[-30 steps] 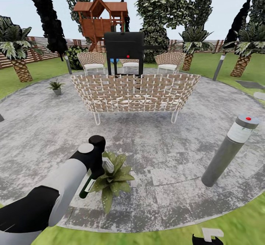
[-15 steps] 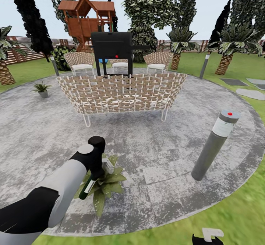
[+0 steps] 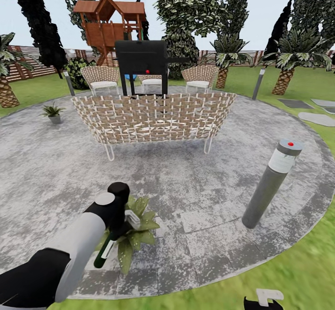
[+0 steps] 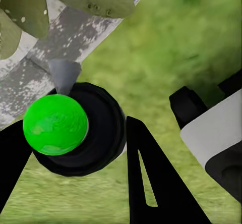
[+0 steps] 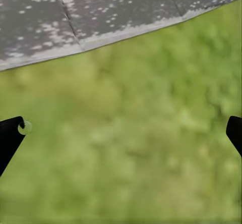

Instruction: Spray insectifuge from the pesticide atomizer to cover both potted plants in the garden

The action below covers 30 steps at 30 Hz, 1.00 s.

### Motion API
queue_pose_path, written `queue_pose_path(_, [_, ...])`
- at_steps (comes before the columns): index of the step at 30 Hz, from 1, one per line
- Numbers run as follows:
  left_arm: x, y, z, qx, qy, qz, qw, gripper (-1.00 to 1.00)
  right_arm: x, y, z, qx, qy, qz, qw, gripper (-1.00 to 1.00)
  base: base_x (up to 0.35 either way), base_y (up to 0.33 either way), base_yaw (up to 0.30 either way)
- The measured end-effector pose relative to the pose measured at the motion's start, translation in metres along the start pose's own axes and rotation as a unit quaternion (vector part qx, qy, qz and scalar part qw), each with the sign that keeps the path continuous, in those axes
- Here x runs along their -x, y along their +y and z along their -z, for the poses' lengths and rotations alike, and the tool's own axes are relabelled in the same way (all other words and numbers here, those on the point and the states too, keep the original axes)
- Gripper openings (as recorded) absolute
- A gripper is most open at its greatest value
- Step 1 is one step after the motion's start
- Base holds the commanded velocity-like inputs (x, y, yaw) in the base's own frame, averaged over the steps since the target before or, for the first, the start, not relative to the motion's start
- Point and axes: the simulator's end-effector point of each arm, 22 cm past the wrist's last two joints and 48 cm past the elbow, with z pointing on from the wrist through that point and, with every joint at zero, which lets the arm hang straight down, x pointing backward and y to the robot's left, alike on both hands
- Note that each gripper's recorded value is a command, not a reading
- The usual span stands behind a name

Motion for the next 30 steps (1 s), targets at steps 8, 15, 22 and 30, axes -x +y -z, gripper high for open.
queue_pose_path(8, [-0.018, 0.005, -0.017, -0.007, 0.014, 0.012, 0.9998, -1.00, 0.000, 0.000, 0.000, 0.000, 0.000, 0.000, 1.0000, 1.00, 0.000, 0.000, 0.000])
queue_pose_path(15, [-0.010, 0.001, -0.011, -0.005, 0.003, 0.016, 0.9999, -1.00, 0.001, 0.000, 0.000, 0.000, 0.000, -0.001, 1.0000, 1.00, 0.000, 0.000, 0.000])
queue_pose_path(22, [0.002, 0.009, 0.006, 0.014, -0.023, 0.017, 0.9995, -1.00, 0.001, 0.001, 0.000, 0.000, -0.001, -0.001, 1.0000, 1.00, 0.000, 0.000, 0.000])
queue_pose_path(30, [0.002, 0.006, 0.004, 0.006, -0.027, 0.020, 0.9994, -1.00, 0.001, 0.001, 0.000, 0.000, -0.001, -0.002, 1.0000, 1.00, 0.000, -0.046, 0.045])
